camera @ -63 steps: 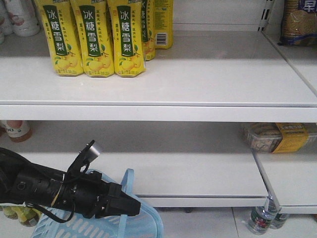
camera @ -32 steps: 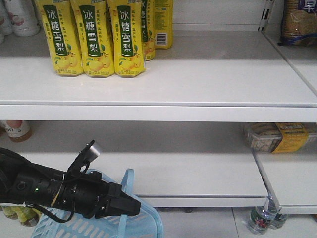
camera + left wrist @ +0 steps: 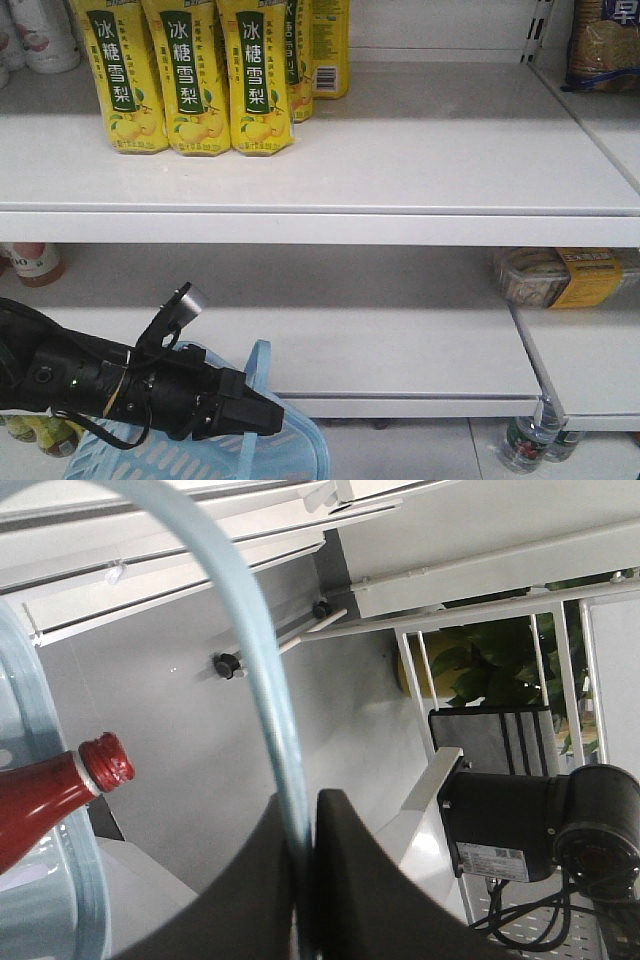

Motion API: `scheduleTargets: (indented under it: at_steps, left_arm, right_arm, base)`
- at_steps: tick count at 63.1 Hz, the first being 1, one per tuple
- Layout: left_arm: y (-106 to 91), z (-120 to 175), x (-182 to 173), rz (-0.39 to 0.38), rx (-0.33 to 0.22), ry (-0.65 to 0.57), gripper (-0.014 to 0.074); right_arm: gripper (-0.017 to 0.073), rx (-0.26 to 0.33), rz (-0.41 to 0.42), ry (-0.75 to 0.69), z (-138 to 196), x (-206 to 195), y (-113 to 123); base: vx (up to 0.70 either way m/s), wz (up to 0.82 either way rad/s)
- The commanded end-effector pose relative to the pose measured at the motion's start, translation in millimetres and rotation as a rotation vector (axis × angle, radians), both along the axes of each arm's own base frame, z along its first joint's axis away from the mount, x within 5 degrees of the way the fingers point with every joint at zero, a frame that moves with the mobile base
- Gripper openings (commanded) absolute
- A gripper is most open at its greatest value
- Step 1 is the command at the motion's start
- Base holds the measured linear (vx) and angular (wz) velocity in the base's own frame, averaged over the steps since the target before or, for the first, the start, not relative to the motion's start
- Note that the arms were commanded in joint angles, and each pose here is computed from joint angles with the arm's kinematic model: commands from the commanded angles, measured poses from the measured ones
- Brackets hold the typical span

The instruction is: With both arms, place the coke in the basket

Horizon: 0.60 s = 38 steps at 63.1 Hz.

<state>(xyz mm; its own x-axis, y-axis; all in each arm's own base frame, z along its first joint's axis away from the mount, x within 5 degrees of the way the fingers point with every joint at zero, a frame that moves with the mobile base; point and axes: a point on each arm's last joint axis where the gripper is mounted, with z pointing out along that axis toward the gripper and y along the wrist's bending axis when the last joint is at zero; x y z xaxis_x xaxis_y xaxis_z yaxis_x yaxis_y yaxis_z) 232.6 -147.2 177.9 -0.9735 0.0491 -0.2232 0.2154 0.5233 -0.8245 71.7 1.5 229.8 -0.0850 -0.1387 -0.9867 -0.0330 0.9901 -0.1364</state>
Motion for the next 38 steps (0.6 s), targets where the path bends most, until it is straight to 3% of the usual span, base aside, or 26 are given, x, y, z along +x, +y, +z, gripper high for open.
scheduleTargets:
  at_steps: [1, 13, 19, 31, 38]
  left_arm:
    - [-3.5, 26.2, 6.3, 0.044, -0.1, -0.065, -0.0005]
    - [-3.5, 26.2, 6.3, 0.044, -0.1, -0.065, -0.0005]
    - [-3.5, 26.2, 6.3, 0.044, -0.1, -0.065, -0.0005]
    - [-3.5, 26.2, 6.3, 0.044, -0.1, -0.065, -0.0005]
    - [-3.5, 26.2, 6.3, 0.044, -0.1, -0.065, -0.0005]
  right_arm:
    - [0.0382, -0.013, -0.007, -0.098, 16.2, 1.6, -0.6]
    - [0.0365, 0.008, -0.008, -0.104, 16.8, 1.6, -0.6]
    - [0.0276, 0.029, -0.009, -0.103, 16.8, 1.6, -0.6]
    - [-0.0006, 0.053, -0.01, -0.103, 16.8, 1.6, -0.6]
    - [-0.001, 0.053, -0.01, -0.089, 15.5, 1.6, -0.5]
  base:
    - [0.0, 0.0]
    - [0.0, 0.0]
    - [0.0, 0.0]
    - [0.0, 0.0]
    - [0.0, 0.0]
